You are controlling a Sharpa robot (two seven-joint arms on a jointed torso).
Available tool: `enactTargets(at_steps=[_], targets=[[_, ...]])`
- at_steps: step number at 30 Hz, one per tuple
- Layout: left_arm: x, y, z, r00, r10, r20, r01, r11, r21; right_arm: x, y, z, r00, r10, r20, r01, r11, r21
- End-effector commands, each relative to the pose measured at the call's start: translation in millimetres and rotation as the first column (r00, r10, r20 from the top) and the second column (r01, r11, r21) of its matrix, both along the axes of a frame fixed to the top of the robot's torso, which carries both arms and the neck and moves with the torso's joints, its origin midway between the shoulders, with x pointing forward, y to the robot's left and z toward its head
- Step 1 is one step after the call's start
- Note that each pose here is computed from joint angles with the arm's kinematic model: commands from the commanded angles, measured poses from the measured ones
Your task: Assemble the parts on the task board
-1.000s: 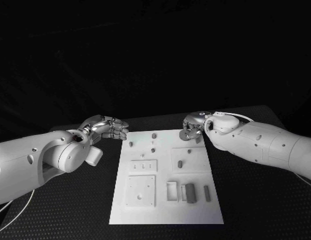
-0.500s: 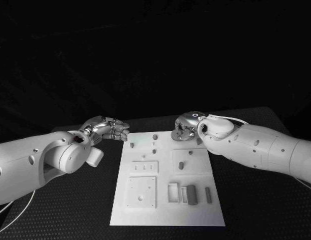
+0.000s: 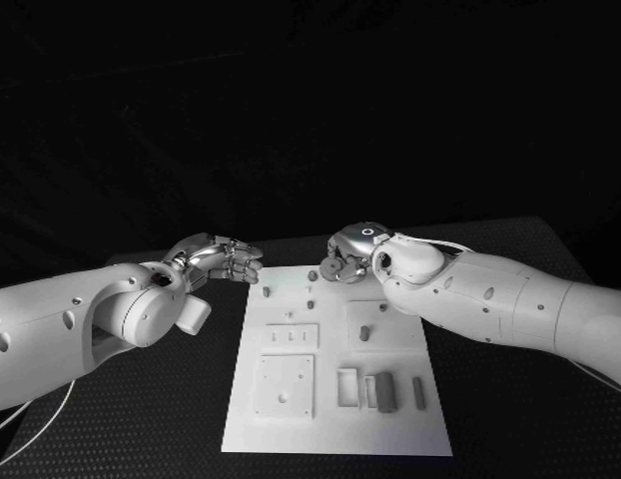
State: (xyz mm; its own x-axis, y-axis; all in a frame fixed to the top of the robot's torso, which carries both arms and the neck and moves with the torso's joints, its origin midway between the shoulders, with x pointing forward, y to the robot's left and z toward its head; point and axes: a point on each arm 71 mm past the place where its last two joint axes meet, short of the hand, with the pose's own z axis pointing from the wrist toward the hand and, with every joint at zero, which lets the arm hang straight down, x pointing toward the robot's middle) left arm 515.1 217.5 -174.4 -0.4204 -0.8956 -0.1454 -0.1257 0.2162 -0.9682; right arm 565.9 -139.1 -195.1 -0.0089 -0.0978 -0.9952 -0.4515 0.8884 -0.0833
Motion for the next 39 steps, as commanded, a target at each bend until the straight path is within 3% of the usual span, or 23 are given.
enactTargets(at_steps=[1, 17, 29, 39], targets=[[0.0, -3.3, 1.7, 1.0, -0.009, 0.011, 0.009, 1.0, -0.004, 1.4, 10, -0.3, 1.0, 0.004, 0.031, -0.004, 1.0, -0.014], [1.6, -7.0, 1.4, 1.0, -0.014, 0.011, 0.014, 1.0, -0.004, -6.9, 44, -26.0, 0.999, 0.047, -0.016, -0.047, 0.998, -0.031], [1.8, -8.2, 1.4, 1.0, -0.017, 0.011, 0.017, 1.0, -0.005, -11.4, 57, -32.3, 0.998, 0.065, -0.026, -0.066, 0.997, -0.029], [2.1, -8.3, 1.4, 1.0, -0.015, 0.011, 0.015, 1.0, -0.004, -8.3, 56, -35.5, 0.998, 0.054, -0.029, -0.055, 0.998, -0.043]])
